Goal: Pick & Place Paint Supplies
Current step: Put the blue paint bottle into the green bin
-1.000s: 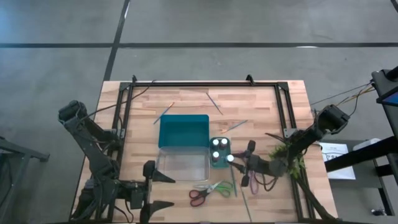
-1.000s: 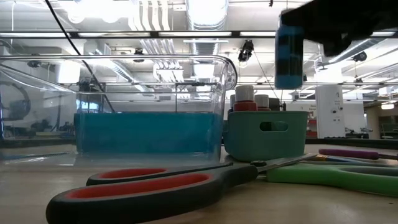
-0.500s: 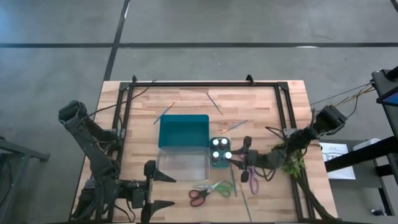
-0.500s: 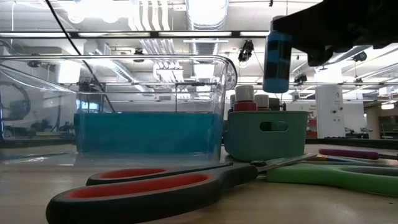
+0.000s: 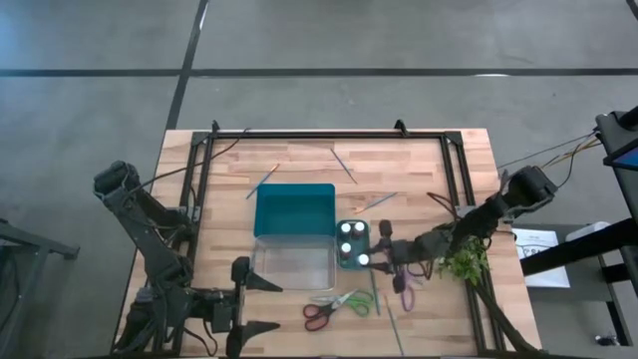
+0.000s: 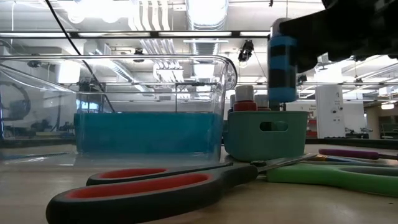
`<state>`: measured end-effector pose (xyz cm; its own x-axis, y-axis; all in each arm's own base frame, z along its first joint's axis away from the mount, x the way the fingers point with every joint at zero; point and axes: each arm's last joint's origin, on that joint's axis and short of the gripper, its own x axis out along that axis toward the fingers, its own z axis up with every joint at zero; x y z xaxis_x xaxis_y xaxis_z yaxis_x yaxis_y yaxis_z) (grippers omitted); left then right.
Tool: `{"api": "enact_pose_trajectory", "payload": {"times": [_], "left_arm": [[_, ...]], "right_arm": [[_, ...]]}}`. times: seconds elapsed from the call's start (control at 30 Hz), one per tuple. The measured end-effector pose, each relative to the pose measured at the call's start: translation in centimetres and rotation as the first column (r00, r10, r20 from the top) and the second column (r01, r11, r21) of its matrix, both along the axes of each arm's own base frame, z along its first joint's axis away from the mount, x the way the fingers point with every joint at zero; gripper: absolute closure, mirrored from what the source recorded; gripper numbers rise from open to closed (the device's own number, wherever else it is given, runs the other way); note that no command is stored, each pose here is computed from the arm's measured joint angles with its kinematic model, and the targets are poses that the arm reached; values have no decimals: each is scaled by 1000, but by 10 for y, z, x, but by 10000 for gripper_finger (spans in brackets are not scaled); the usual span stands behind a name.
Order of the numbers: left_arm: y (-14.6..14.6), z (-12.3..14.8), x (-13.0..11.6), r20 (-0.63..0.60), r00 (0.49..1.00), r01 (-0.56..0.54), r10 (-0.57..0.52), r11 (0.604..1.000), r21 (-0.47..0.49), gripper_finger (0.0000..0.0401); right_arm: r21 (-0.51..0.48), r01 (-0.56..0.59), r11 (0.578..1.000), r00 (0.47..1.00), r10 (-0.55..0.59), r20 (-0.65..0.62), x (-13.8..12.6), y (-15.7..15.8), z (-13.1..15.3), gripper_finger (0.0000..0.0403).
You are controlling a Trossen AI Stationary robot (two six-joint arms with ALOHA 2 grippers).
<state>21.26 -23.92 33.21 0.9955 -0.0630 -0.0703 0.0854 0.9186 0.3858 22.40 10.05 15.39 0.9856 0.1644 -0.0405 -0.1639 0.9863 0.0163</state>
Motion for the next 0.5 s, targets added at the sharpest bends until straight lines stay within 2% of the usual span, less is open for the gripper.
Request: {"api": "enact_pose_trajectory", "payload": {"times": [0.1, 0.23, 0.5], "left_arm": [[0, -1, 0, -6, 1000, 0, 0, 1000, 4, 48], [0, -1, 0, -6, 1000, -2, 2, 1000, 4, 48], [1, -1, 1, -6, 1000, -7, 7, 1000, 0, 48]], "right_arm": [[20, -132, 991, 991, 132, 7, -5, -6, 2, 298], [42, -286, 957, 958, 285, 32, -13, -16, 11, 298], [1, -369, 929, 928, 369, 50, -21, -34, 25, 298]]}}
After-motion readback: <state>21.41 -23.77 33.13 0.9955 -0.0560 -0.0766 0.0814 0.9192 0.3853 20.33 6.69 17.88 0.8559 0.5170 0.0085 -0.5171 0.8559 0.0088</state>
